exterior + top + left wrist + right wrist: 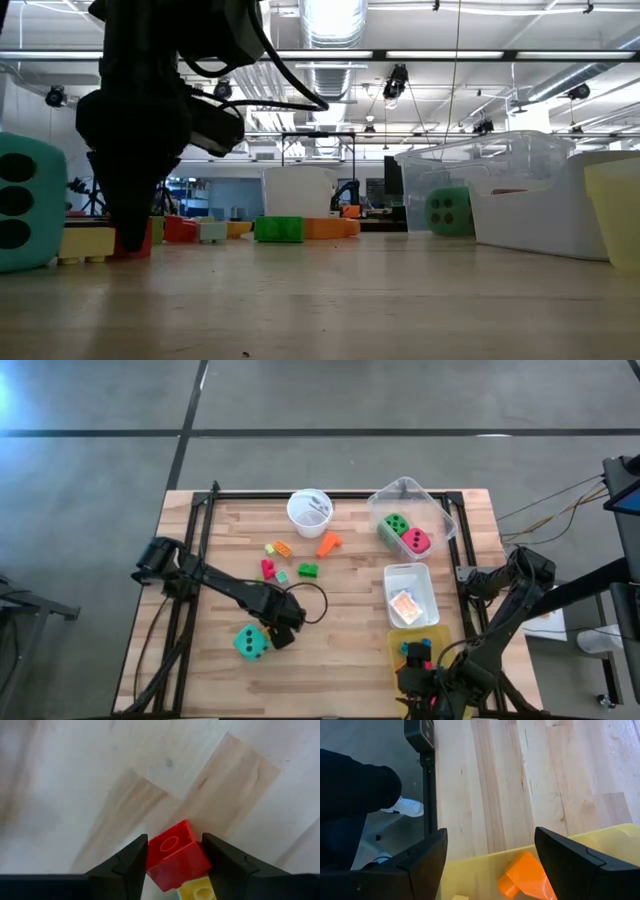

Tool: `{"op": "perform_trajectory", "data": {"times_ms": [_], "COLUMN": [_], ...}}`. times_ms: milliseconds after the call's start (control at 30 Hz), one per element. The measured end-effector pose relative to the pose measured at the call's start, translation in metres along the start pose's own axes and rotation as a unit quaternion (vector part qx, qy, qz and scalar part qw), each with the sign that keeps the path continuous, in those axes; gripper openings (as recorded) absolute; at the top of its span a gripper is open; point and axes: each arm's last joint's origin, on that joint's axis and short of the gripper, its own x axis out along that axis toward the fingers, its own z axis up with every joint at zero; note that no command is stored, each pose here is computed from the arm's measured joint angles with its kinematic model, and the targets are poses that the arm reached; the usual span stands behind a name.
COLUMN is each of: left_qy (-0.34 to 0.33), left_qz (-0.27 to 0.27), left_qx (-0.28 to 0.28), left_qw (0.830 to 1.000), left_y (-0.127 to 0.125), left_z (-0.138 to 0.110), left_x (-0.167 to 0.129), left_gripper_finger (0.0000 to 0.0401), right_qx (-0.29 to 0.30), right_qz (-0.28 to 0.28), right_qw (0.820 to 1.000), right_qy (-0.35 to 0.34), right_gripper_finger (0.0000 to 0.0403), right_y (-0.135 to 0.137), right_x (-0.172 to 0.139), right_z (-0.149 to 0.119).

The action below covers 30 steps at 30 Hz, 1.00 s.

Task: Pick & Place Toys
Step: Put the red game piece into the yellow bin

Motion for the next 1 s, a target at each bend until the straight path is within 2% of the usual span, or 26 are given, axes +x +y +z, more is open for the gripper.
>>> {"op": "perform_trajectory", "data": {"times_ms": [133, 300, 433, 567, 767, 1000], "left_qy": [0.017, 0.02, 0.02, 0.019, 0.019, 0.003], "left_qz": [-0.016, -0.02, -0.021, -0.021, -0.021, -0.041], "left_qx": [-0.043, -0.073, -0.064, -0.057, -0.049, -0.04], "left_qw": [0.999, 0.997, 0.998, 0.998, 0.998, 0.998], "left_y": [-0.0005, -0.0009, -0.0009, -0.0009, -0.0009, -0.0024], "left_z": [-0.0002, -0.0003, 0.0, 0.0001, 0.0001, 0.0013], "left_x": [-0.0003, -0.0003, -0.0003, -0.0003, -0.0004, -0.0066], "left_gripper_finger": [0.0175, 0.0189, 0.0187, 0.0155, 0.0154, 0.0154], "right_qx": [0.0, 0.002, 0.003, 0.004, 0.004, 0.005], "right_qz": [0.001, 0.0, 0.0, 0.0, -0.003, -0.049], "right_qw": [1.0, 1.0, 1.0, 1.0, 1.0, 0.995], "right_qy": [-0.001, -0.007, -0.015, -0.015, -0.021, -0.087], "right_gripper_finger": [0.029, 0.029, 0.029, 0.029, 0.029, 0.029], "right_y": [0.0003, 0.0005, 0.001, 0.001, 0.0008, -0.0036], "right_x": [-0.0001, -0.0001, 0.0, 0.0004, 0.001, 0.0041], "right_z": [0.0, 0.0006, 0.0013, 0.0011, 0.0011, 0.0048]}}
